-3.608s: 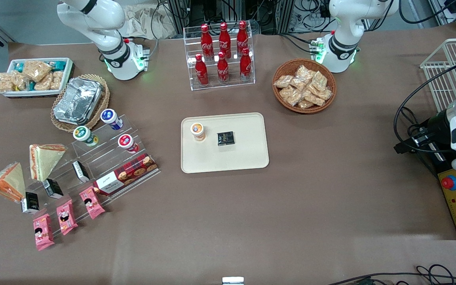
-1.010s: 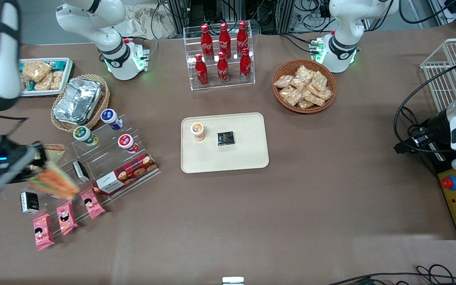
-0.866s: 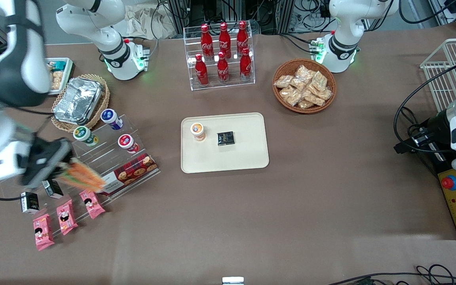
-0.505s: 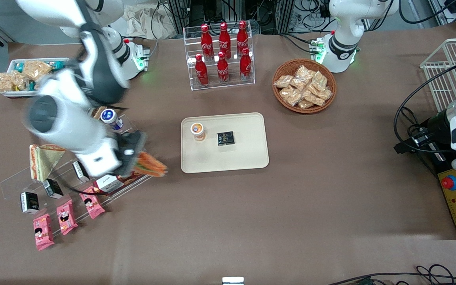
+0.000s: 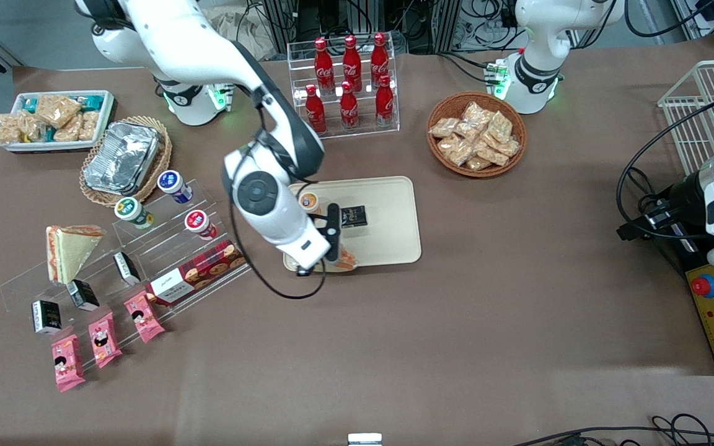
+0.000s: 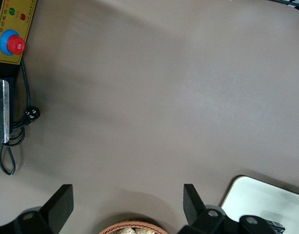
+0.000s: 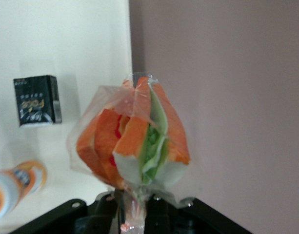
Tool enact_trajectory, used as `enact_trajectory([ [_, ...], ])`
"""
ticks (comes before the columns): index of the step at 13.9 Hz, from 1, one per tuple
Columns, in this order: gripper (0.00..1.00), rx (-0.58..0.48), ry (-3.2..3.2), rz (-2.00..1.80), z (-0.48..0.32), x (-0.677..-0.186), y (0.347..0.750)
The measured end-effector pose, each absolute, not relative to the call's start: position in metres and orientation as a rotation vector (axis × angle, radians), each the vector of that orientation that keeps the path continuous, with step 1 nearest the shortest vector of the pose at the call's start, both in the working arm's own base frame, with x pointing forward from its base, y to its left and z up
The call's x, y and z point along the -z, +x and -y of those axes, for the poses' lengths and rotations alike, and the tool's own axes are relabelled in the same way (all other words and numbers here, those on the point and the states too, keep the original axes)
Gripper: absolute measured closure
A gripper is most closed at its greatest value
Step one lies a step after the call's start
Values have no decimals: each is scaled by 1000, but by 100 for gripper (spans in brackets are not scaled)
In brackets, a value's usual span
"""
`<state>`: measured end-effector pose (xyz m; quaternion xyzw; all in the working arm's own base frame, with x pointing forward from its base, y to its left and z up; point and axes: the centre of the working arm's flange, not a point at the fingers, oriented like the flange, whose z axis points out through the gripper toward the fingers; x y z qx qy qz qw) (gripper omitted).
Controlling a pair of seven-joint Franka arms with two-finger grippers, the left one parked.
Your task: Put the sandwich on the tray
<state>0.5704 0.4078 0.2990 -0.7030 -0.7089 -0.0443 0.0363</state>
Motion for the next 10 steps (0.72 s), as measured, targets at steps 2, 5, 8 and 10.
enact_trajectory([
  [2, 82, 127, -2116, 2208, -424, -273, 560],
  [5, 82, 82, -2092, 2228, -429, -247, 551],
  [8, 82, 82, -2058, 2268, -443, -229, 532],
  [10, 82, 77, -2049, 2283, -447, -217, 519],
])
